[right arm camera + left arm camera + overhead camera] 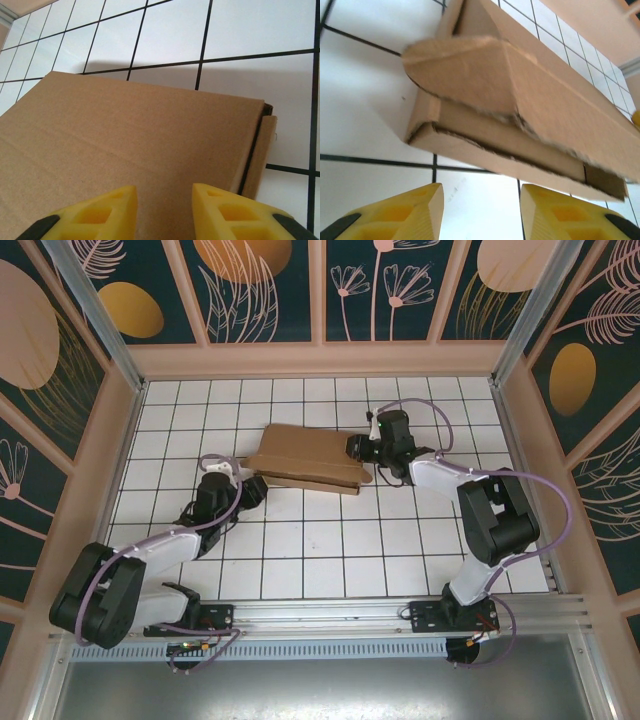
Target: Fold the paper box
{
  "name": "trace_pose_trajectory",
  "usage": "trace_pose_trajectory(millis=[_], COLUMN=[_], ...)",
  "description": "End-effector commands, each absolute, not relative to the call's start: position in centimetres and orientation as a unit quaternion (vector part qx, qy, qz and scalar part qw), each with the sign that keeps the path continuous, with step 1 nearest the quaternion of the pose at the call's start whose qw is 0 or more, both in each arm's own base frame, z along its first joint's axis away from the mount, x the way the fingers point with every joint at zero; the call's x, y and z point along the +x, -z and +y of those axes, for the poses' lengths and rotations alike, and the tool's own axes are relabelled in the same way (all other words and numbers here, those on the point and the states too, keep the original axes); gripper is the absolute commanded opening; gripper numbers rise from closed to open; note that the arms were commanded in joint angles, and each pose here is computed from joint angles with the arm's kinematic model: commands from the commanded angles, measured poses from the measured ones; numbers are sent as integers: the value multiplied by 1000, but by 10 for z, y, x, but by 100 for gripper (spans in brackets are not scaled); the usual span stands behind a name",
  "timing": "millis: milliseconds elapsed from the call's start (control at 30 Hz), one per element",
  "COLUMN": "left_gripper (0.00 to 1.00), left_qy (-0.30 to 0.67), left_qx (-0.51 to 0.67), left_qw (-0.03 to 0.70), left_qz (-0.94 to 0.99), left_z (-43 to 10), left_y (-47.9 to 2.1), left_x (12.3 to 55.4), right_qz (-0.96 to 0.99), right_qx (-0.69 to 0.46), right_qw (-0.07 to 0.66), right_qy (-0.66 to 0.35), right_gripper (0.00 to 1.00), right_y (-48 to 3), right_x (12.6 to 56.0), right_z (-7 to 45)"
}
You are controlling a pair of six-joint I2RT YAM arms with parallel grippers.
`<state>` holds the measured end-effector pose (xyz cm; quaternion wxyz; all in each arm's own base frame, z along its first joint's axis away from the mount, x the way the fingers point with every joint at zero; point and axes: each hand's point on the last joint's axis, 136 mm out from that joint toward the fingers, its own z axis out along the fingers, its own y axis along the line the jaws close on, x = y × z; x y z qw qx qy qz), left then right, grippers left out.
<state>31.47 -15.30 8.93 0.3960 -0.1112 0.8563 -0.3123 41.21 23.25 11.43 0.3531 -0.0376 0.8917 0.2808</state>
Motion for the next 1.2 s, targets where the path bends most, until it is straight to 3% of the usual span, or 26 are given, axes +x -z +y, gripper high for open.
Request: trace_pose_trajectory(millis=[0,133,233,300,333,433,500,633,800,933,1167], left_gripper=[41,37,19,15,16,43,51,55,57,57,56], left_qy=[332,327,400,434,436,366,306,289,246,277,295], left_qx=[-51,-19,56,83,89,56,43,-25,-50,-32,-44], left_qw=[355,382,386,382,386,417,436,446,423,351,308], left_qz=[873,864,829,812,808,830,845,847,871,894,903], left_z=[-169,-166,-189,-199,-200,-182,-167,-139,-122,-141,-147], left_y=[-96,-139,-186,-215,-228,-254,-260,-244,-188,-134,-86], left_x=[295,287,266,255,255,282,312,374,434,446,435], right_qz=[887,883,881,880,880,882,881,882,889,896,915], right_qx=[-46,-45,-44,-43,-42,-33,-22,-4,13,24,20], right_qw=[375,390,395,396,397,397,400,395,377,353,321], right_qy=[-264,-259,-257,-257,-257,-251,-250,-257,-259,-270,-244], right_gripper=[37,41,43,45,47,54,61,66,76,80,81], right_y=[-135,-151,-157,-158,-159,-157,-155,-148,-132,-114,-80], right_x=[420,417,413,410,409,406,405,401,399,398,401], right_z=[228,222,219,217,216,212,208,206,203,204,201])
